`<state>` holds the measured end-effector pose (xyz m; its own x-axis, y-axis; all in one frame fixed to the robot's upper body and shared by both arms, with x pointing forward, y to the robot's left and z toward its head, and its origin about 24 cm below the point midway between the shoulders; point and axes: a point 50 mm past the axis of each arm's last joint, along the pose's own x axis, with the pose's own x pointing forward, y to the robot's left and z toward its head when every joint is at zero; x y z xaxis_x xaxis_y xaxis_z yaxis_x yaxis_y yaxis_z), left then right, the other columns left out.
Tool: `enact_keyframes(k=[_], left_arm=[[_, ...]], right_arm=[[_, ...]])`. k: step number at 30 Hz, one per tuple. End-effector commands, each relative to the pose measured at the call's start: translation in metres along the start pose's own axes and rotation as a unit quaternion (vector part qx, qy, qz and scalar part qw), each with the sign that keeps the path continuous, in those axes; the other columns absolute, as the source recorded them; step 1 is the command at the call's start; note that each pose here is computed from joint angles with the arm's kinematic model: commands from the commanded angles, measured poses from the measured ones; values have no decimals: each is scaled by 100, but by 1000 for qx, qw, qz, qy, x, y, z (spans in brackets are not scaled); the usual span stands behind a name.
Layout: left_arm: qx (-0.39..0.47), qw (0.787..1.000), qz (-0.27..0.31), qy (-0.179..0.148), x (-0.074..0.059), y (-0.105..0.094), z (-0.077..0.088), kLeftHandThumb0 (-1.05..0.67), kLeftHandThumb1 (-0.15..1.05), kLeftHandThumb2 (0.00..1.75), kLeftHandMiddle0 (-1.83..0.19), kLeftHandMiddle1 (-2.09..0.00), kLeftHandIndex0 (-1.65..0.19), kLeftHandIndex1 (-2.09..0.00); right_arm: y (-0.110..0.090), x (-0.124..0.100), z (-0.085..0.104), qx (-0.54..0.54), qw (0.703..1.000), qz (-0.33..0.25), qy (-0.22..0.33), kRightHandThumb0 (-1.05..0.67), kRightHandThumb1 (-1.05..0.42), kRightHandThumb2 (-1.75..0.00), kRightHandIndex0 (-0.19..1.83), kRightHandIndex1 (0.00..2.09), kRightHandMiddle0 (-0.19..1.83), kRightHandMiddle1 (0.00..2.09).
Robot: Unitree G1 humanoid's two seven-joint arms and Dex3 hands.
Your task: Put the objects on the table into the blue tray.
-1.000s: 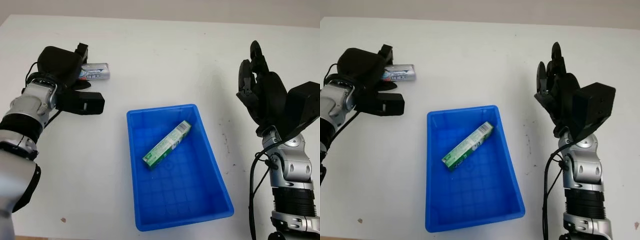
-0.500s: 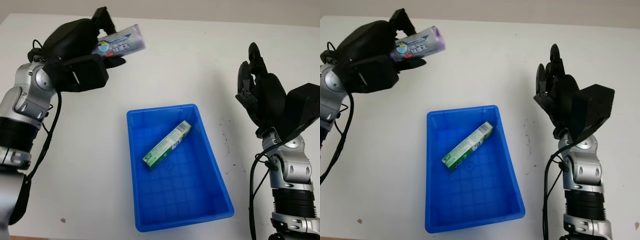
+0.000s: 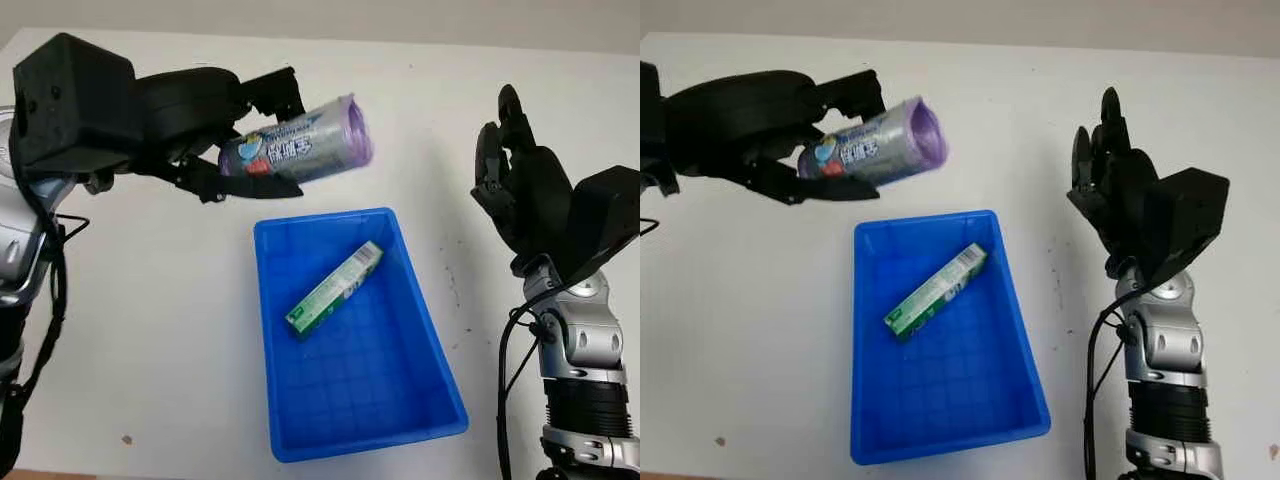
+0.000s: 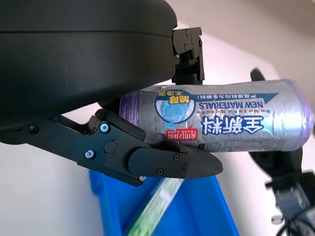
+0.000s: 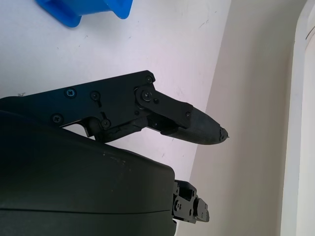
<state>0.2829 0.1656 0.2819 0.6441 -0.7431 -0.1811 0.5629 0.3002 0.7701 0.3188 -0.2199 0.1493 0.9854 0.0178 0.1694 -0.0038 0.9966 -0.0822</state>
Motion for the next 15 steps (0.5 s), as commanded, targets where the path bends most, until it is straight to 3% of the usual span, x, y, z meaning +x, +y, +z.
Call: enact_keyframes(k=[1, 3, 6, 9, 10, 11, 13, 15], left_arm=[[-10, 999, -45, -9, 1, -13, -3, -45, 105, 42, -79, -209, -49, -209], [-29, 997, -71, -8, 4, -21, -7, -45, 105, 42, -78, -209, -47, -209], [-46, 994, -88, -33, 10, -32, -14, -45, 105, 43, -75, -209, -41, -209], [-72, 992, -95, -43, 16, -44, -20, -46, 105, 39, -48, -199, -14, -171], [-79, 991, -99, -42, 18, -47, -22, -48, 105, 36, -38, -152, -10, -126], [-91, 989, -109, -49, 20, -49, -23, -49, 105, 35, -36, -132, -13, -104], [-116, 984, -122, -63, 23, -53, -25, -50, 105, 29, -39, -40, -16, -41], [-139, 979, -128, -70, 26, -56, -26, -52, 105, 26, -33, -13, -15, -19]], right_arm=[[0, -1, 3, -3, 1000, 2, -9, -58, -105, -73, -19, 0, -19, 0], [1, -1, 3, -2, 1000, 2, -9, -58, -105, -73, -19, 0, -19, 0], [1, -1, 3, -7, 1000, 2, -11, -58, -105, -72, -19, 0, -19, 0], [2, -1, 4, -11, 1000, 2, -8, -58, -105, -72, -19, 0, -19, 0], [2, -1, 4, -12, 1000, 2, -7, -58, -105, -72, -19, 0, -19, 0], [2, -1, 4, -16, 1000, 1, -7, -58, -105, -72, -19, 0, -19, 0], [2, -1, 4, -17, 1000, 0, -8, -58, -105, -72, -19, 0, -19, 0], [2, -1, 3, -16, 1000, 0, -9, -58, -105, -72, -19, 0, -19, 0]])
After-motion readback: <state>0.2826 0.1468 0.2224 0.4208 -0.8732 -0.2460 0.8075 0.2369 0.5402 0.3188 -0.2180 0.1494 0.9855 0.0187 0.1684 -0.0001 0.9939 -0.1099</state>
